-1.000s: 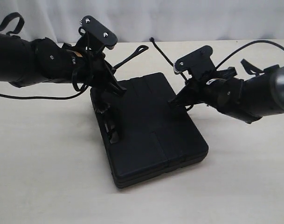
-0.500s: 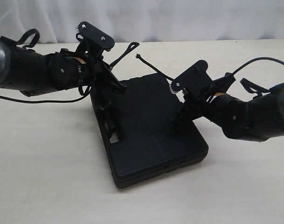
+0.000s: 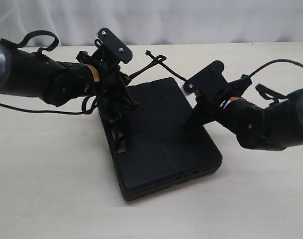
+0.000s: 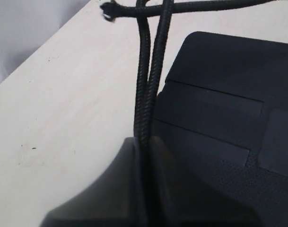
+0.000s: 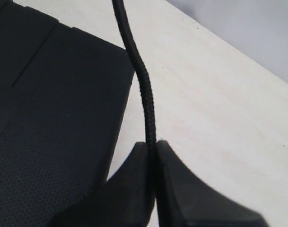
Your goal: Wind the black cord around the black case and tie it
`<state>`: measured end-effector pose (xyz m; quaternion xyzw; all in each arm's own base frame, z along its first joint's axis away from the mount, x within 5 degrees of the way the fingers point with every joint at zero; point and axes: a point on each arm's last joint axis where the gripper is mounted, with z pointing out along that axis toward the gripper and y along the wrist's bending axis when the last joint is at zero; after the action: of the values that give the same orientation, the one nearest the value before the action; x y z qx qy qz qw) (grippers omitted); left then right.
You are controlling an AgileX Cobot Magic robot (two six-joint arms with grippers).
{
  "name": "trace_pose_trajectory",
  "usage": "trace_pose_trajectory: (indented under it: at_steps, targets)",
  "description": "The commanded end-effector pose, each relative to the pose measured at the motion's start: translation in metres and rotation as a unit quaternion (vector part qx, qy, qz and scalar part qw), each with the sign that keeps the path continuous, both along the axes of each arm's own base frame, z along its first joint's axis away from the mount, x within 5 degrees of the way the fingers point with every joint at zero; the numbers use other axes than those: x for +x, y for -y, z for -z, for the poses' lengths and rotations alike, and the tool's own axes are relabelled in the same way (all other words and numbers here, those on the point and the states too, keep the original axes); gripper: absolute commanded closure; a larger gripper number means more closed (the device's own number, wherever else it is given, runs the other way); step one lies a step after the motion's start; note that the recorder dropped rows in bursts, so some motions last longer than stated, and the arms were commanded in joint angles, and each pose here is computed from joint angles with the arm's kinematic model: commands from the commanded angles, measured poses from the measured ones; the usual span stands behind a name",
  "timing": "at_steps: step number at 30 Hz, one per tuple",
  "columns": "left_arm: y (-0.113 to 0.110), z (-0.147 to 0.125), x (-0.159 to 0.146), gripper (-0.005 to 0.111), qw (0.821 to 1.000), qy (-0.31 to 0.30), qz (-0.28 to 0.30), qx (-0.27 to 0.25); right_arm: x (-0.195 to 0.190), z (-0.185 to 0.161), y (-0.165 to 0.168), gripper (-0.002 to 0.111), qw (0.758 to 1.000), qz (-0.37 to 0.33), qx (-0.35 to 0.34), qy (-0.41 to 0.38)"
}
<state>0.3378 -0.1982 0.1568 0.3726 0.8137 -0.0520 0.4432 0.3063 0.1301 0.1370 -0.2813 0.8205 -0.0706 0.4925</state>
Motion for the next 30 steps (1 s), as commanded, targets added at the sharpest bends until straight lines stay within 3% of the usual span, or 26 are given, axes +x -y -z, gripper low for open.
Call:
trace_pose_trajectory:
  at_steps: [1,5,7,15,17,19,20,22,25,30]
  targets:
    - [0.019,0.001,-0.013,0.107,0.996,0.024,0.077,0.04,-0.001,-0.003,-0.001,0.104,1.0,-0.005,0.011,0.011]
    - [0.047,0.001,-0.033,0.107,0.984,0.049,0.159,0.068,-0.002,-0.004,-0.008,0.104,0.999,-0.034,0.033,0.012]
    - [0.054,0.001,-0.039,0.107,0.982,0.053,0.172,0.066,-0.002,-0.004,-0.008,0.104,0.999,-0.037,0.034,0.012]
    - [0.052,0.004,-0.039,0.107,0.98,0.042,0.173,0.085,-0.001,-0.005,-0.008,0.104,0.999,-0.031,0.042,0.013]
    - [0.052,0.004,-0.04,0.1,0.979,0.043,0.176,0.09,-0.001,-0.005,-0.008,0.104,0.999,-0.031,0.042,0.013]
    - [0.052,0.004,-0.04,0.084,0.98,0.042,0.174,0.09,-0.001,-0.005,-0.008,0.104,0.999,-0.033,0.041,0.014]
    - [0.051,0.004,-0.04,0.07,0.979,0.042,0.176,0.092,-0.001,-0.005,-0.008,0.104,0.999,-0.033,0.041,0.014]
    - [0.052,0.002,-0.039,0.06,0.979,0.046,0.176,0.089,-0.001,-0.005,-0.008,0.104,0.999,-0.033,0.041,0.014]
    - [0.052,-0.005,-0.04,0.054,0.977,0.059,0.181,0.091,-0.001,-0.005,-0.009,0.104,0.998,-0.04,0.037,0.018]
    - [0.046,-0.024,-0.043,0.054,0.972,0.076,0.19,0.115,-0.002,-0.006,-0.012,0.104,0.997,-0.072,0.02,0.025]
